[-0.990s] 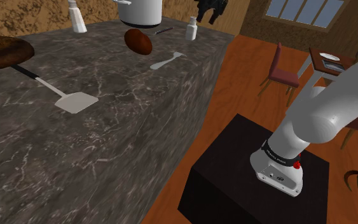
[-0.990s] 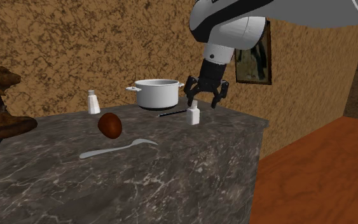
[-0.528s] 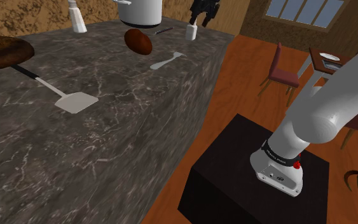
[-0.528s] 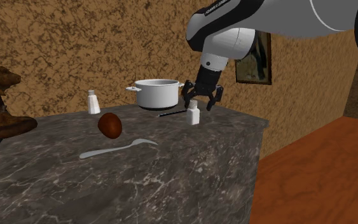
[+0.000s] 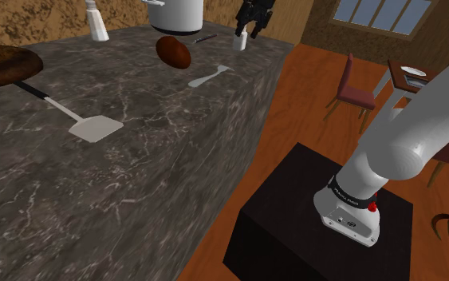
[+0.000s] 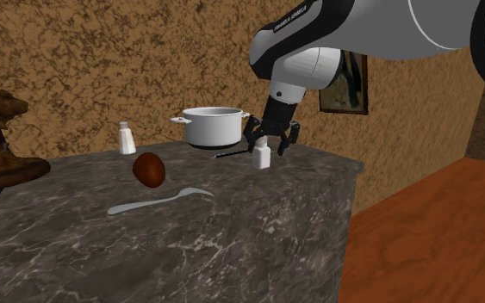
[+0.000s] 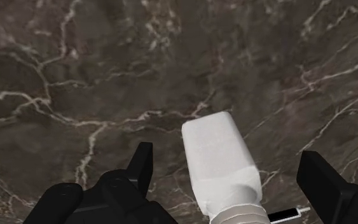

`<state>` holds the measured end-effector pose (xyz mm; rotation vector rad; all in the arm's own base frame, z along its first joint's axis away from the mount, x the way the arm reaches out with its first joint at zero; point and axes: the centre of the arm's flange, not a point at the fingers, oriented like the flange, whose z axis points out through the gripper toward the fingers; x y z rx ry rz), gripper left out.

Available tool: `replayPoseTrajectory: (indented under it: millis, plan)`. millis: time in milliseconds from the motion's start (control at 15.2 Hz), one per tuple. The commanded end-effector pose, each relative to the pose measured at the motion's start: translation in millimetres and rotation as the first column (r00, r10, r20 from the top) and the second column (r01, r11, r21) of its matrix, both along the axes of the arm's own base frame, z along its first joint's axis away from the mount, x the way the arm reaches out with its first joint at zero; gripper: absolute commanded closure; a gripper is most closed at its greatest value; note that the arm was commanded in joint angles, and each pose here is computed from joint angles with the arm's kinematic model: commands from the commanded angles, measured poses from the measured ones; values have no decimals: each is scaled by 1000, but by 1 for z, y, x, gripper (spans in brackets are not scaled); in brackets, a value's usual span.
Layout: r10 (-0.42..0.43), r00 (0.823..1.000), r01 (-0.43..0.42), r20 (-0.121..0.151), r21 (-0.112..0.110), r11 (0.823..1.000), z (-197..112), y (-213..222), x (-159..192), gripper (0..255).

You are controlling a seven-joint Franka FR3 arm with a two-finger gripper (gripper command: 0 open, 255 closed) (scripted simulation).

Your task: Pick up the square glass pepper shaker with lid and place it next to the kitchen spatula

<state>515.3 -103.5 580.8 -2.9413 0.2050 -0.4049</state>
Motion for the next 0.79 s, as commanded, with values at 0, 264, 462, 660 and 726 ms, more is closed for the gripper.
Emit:
replayPoseTrajectory:
  millis: [0,264,462,660,726]
  plan:
    - [0,1000,0,0,0,1000,0,0,0,0]
    - [0,1000,0,0,0,1000,0,0,0,255]
    - [0,1000,0,0,0,1000,0,0,0,255]
    - [0,1000,0,0,0,1000,0,0,0,255]
    - [0,1000,0,0,0,1000,0,0,0,255]
